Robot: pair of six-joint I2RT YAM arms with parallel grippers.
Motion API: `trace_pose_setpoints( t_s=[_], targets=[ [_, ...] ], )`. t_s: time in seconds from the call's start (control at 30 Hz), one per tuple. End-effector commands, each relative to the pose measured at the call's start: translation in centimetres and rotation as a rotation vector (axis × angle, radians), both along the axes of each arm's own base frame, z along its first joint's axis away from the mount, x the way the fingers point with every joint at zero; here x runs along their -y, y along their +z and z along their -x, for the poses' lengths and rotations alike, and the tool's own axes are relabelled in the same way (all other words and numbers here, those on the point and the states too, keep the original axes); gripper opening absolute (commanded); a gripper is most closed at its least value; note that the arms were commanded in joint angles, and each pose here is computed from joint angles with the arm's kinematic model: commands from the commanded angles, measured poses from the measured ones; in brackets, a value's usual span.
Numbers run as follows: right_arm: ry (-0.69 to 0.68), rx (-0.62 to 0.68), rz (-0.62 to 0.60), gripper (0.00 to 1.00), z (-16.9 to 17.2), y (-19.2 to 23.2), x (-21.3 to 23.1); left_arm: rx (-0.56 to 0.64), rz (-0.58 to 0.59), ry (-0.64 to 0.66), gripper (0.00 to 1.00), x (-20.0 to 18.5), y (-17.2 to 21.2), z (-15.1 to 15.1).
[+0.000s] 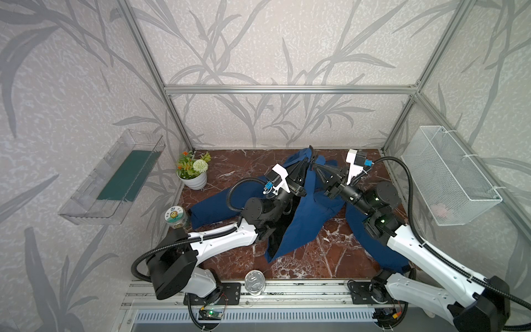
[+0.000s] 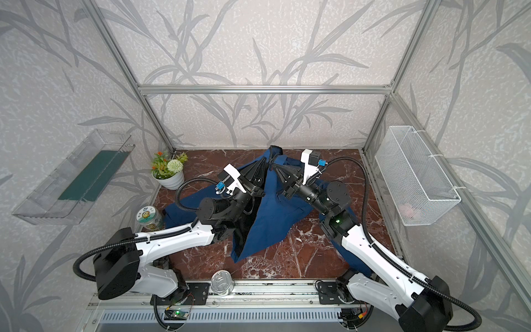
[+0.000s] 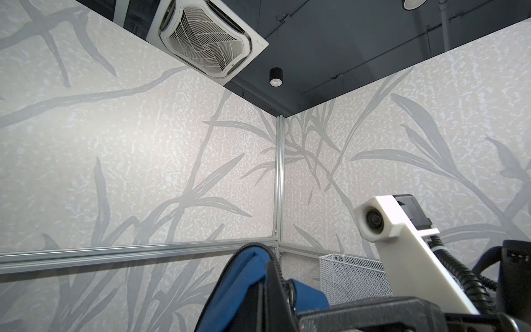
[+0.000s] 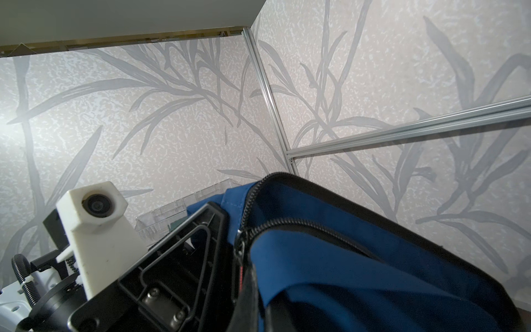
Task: Zip up the jacket
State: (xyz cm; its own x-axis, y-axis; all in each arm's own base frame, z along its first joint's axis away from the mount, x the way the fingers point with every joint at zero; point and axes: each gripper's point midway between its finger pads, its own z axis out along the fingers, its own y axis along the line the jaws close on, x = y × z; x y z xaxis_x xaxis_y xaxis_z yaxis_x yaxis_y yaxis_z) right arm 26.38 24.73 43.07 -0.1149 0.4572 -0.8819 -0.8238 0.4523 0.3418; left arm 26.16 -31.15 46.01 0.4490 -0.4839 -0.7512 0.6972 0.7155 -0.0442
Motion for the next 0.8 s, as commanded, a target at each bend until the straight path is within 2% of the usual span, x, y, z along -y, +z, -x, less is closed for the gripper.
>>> trace_pose_setpoints(
  t_s=[0.0, 0.5, 0.77],
  targets=[
    [-0.023, 0.098, -0.078, 0.00, 1.2, 3.4, 1.5, 0.062, 0.036, 0.017, 0.00, -1.0, 1.5, 1.2],
    [-0.057, 0.154, -0.094, 0.00, 1.5, 5.8, 2.2, 0.065, -0.007, 0.045, 0.00, -0.7, 0.4, 1.2],
    [-0.012, 0.112, -0.147, 0.00, 1.4, 5.3, 1.9, 0.098, -0.007, 0.077, 0.00, -0.9, 1.5, 1.2]
  ],
)
